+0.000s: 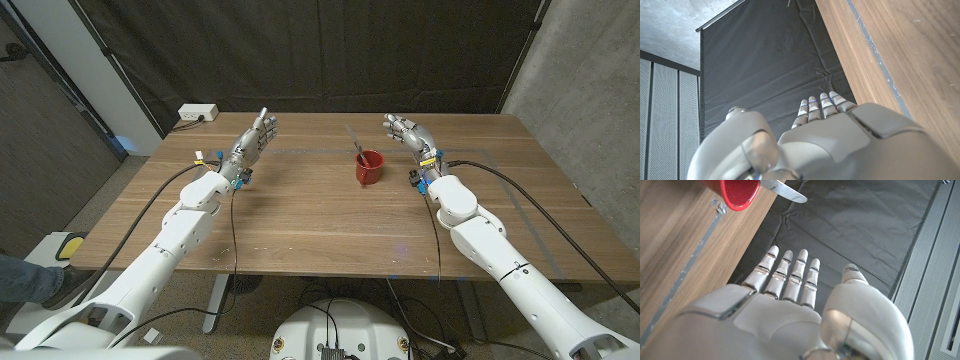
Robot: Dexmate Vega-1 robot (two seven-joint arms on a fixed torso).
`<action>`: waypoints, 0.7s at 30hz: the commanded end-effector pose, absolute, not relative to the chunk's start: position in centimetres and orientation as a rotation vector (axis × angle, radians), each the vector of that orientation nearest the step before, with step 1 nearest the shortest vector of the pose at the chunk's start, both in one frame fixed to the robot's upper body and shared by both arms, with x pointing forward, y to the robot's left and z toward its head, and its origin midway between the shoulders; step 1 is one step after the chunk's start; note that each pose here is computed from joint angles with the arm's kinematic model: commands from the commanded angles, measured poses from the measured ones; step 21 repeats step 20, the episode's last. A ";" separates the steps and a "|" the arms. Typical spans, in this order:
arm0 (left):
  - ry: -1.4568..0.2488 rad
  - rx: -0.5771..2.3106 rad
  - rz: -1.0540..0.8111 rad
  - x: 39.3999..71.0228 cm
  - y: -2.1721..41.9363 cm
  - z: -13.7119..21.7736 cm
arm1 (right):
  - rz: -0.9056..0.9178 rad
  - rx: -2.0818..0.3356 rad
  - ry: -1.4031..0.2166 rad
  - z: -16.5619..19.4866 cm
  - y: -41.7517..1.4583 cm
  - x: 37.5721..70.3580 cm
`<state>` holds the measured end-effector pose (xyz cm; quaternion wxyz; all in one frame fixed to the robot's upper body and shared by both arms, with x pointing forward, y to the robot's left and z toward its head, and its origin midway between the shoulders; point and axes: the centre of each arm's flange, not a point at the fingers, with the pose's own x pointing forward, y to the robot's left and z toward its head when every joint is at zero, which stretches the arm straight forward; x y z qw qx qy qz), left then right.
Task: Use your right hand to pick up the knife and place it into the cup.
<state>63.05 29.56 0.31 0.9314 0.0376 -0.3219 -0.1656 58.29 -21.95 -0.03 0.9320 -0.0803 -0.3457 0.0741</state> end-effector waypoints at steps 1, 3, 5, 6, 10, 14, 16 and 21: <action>-0.660 0.070 -0.348 62.8 29.3 -0.5 | 0.190 -0.082 -0.696 -0.5 -23.0 58.6; -0.660 0.070 -0.348 62.8 29.3 -0.5 | 0.188 -0.085 -0.696 -0.6 -23.2 58.6; -0.663 0.072 -0.350 62.8 29.2 -0.4 | 0.182 -0.082 -0.693 -0.6 -23.3 58.5; -0.664 0.074 -0.351 62.8 29.2 -0.3 | 0.180 -0.081 -0.692 -0.6 -23.3 58.4; -0.672 0.076 -0.354 62.6 29.0 -0.2 | 0.184 -0.090 -0.693 -0.7 -23.3 58.4; -0.681 0.076 -0.353 62.5 29.0 0.0 | 0.181 -0.084 -0.690 -0.8 -23.3 58.4; -0.683 0.081 -0.354 62.4 28.9 0.1 | 0.181 -0.084 -0.692 -0.8 -23.3 58.4; -0.680 0.086 -0.357 62.6 28.7 0.3 | 0.172 -0.067 -0.686 -1.0 -23.6 58.5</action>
